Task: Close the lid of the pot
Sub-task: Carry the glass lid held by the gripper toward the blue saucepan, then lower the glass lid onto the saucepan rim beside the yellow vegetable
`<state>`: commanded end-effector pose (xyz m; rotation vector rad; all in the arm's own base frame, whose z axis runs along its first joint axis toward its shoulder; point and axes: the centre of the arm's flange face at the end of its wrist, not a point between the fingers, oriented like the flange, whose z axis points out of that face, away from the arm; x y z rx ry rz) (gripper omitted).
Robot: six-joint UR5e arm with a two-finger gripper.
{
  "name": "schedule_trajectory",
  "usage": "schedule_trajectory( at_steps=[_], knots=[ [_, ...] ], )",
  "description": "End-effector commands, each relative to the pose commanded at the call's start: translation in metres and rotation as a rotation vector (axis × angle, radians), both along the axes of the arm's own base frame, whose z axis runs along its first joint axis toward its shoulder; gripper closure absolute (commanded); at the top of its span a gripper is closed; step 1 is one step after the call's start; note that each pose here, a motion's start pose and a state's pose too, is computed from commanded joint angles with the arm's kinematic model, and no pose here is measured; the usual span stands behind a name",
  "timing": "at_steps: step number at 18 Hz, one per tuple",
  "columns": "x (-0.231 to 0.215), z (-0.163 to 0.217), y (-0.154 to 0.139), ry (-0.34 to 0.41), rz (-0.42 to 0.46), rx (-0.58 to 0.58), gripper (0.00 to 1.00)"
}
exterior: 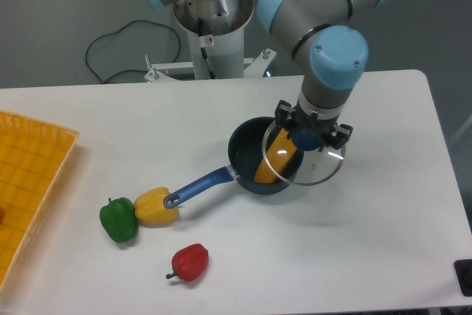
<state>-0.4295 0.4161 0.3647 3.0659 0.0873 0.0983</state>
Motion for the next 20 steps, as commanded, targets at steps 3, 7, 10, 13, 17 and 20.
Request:
schedule_trajectory(
  at_steps=[3,7,10,13,17,20],
  knots=[
    [0.018,-0.001,0.007,0.044,0.004,-0.079,0.5],
    [0.023,-0.004,0.01,0.047,-0.001,-0.092,0.5],
    [0.027,-0.012,0.008,0.039,-0.002,-0.101,0.5],
    [0.037,-0.019,0.015,0.039,0.02,-0.107,0.51],
    [0.048,-0.024,0.024,0.036,0.03,-0.115,0.52],
    [0.059,-0.027,0.03,0.037,0.017,-0.124,0.52]
  ],
)
